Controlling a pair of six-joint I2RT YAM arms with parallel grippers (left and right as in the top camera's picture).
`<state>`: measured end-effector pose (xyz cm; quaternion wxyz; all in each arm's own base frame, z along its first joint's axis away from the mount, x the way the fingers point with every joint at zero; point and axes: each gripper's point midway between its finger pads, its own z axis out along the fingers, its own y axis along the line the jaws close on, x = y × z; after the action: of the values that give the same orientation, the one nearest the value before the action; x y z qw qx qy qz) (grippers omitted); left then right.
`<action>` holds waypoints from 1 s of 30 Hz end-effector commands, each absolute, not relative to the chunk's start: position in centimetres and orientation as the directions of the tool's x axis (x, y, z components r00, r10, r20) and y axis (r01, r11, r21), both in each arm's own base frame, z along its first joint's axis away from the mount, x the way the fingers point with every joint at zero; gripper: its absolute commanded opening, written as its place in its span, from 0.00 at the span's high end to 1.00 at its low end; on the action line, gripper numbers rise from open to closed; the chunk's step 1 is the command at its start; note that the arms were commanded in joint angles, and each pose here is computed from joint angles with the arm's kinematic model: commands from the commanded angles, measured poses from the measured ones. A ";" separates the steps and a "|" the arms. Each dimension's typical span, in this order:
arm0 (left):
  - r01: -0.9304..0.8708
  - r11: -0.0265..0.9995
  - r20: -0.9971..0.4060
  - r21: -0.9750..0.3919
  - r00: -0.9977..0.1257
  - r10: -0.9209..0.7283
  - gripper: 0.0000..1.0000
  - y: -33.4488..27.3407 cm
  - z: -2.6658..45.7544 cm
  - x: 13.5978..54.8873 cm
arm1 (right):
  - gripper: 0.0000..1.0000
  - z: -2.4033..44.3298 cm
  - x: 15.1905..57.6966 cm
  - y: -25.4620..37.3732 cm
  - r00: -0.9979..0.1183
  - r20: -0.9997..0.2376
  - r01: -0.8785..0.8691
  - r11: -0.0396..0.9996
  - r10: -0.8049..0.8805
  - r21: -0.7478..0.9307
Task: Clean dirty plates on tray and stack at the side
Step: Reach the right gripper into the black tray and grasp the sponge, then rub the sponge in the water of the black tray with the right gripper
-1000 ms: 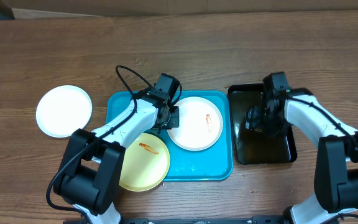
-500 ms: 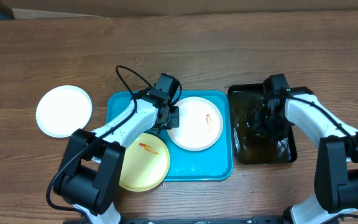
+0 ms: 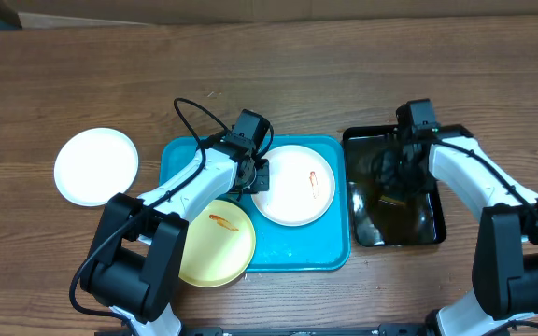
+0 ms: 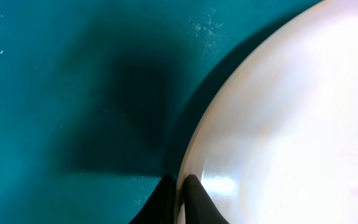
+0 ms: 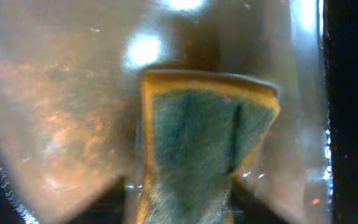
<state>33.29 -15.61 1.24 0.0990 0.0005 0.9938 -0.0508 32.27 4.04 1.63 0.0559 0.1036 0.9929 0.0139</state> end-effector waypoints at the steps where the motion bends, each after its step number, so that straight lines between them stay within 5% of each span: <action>1: 0.013 0.996 -0.219 -0.087 -0.976 -0.007 0.91 -15.2 1.7 33.5 | 0.96 0.7 31.4 3.9 -0.974 -0.095 0.206 0.978 0.208 0.032; 3: 0.013 0.996 -0.219 -0.087 -0.976 -0.007 0.90 -15.2 1.7 33.5 | 0.91 0.7 31.4 3.9 -0.974 -0.094 0.205 0.978 0.208 0.031; 4: 0.013 0.996 -0.219 -0.087 -0.976 -0.007 0.91 -15.2 1.7 33.5 | 0.71 0.8 31.5 3.9 -0.973 -0.097 0.205 0.978 0.208 0.032; 6: 0.013 0.996 -0.219 -0.087 -0.976 -0.007 0.91 -15.2 1.7 33.5 | 0.48 1.2 32.0 3.9 -0.972 -0.108 0.205 0.978 0.208 0.036; 13: 0.013 0.996 -0.218 -0.087 -0.976 -0.006 0.90 -15.2 1.7 33.5 | 0.37 2.7 34.5 3.1 -0.958 -0.196 0.214 0.977 0.210 0.002; 23: 0.013 0.996 -0.219 -0.087 -0.976 -0.007 0.90 -15.2 1.7 33.5 | 0.39 1.6 35.1 2.6 -0.945 -0.248 0.224 0.974 0.213 -0.015; 24: 0.013 0.996 -0.219 -0.087 -0.976 -0.007 0.90 -15.2 1.7 33.5 | 0.43 1.5 35.3 2.7 -0.944 -0.252 0.224 0.975 0.214 -0.010; 27: 0.013 0.996 -0.219 -0.087 -0.976 -0.007 0.90 -15.2 1.7 33.5 | 0.93 1.5 35.7 3.6 -0.943 -0.253 0.211 0.977 0.215 0.040; 30: 0.013 0.996 -0.219 -0.087 -0.976 -0.007 0.90 -15.2 1.7 33.5 | 0.96 1.6 35.9 4.2 -0.943 -0.254 0.202 0.976 0.215 0.075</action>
<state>33.30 -15.56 1.24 0.0995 0.0003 0.9938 -0.0494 35.93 3.39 2.00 0.1361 0.1084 0.9847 0.0008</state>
